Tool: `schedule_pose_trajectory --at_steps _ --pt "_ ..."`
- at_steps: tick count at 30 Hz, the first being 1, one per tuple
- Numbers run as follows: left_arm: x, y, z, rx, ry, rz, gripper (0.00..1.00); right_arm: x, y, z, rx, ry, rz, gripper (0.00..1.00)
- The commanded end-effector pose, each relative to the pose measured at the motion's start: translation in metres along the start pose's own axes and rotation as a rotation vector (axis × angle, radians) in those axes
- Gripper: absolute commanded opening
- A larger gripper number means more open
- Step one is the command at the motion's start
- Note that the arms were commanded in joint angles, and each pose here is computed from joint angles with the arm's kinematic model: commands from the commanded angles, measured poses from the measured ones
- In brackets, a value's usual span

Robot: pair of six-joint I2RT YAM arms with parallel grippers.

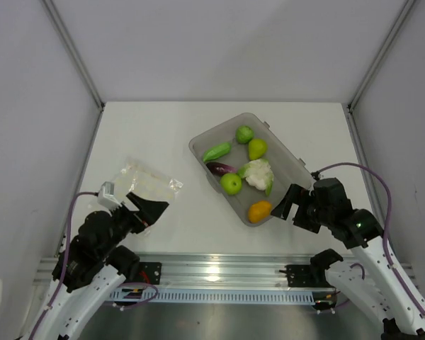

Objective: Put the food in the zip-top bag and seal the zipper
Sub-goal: Pick up the zipper food storage bag at the center of the board.

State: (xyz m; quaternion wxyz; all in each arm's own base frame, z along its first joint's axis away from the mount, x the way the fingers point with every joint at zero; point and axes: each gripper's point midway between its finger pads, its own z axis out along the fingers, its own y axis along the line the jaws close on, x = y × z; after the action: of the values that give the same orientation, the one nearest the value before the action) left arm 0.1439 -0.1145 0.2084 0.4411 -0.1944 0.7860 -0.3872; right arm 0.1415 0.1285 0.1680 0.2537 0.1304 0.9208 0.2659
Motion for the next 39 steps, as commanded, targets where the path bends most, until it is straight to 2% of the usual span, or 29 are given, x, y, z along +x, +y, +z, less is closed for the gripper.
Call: schedule_pose_trajectory --at_steps 1,5,8,13,17,22,29,32,35,39 --pt "-0.007 -0.003 -0.005 -0.004 -0.015 0.028 0.99 -0.008 0.010 0.001 -0.018 -0.026 -0.045 0.99" --pt "-0.004 -0.014 -0.001 0.016 0.043 0.112 0.99 -0.001 0.014 0.010 -0.030 0.018 -0.058 0.99" --pt "-0.008 -0.007 0.003 -0.098 0.074 0.119 0.99 0.006 0.023 0.019 -0.053 0.049 -0.108 0.99" --pt "-0.020 -0.002 0.017 -0.300 0.149 0.169 1.00 0.008 0.026 0.032 0.109 0.069 -0.245 0.99" --pt "-0.029 0.021 0.029 -0.470 0.156 0.182 1.00 0.013 0.052 0.044 0.076 0.077 -0.296 1.00" --pt "-0.034 0.034 0.049 -0.495 0.120 0.141 0.99 0.021 0.071 0.059 0.045 0.087 -0.306 0.99" --pt "-0.055 0.059 0.073 -0.689 0.082 -0.010 1.00 0.022 0.095 0.055 -0.036 0.063 -0.298 0.99" --pt "-0.053 0.091 0.061 -0.952 0.078 -0.129 1.00 0.021 0.095 0.049 -0.034 0.062 -0.302 0.99" --pt "-0.034 0.110 0.063 -0.985 0.162 -0.265 0.99 0.018 0.091 0.043 -0.029 0.050 -0.326 0.99" --pt "-0.026 0.141 0.054 -1.057 0.167 -0.350 0.99 0.015 0.090 0.036 -0.042 0.033 -0.327 0.99"
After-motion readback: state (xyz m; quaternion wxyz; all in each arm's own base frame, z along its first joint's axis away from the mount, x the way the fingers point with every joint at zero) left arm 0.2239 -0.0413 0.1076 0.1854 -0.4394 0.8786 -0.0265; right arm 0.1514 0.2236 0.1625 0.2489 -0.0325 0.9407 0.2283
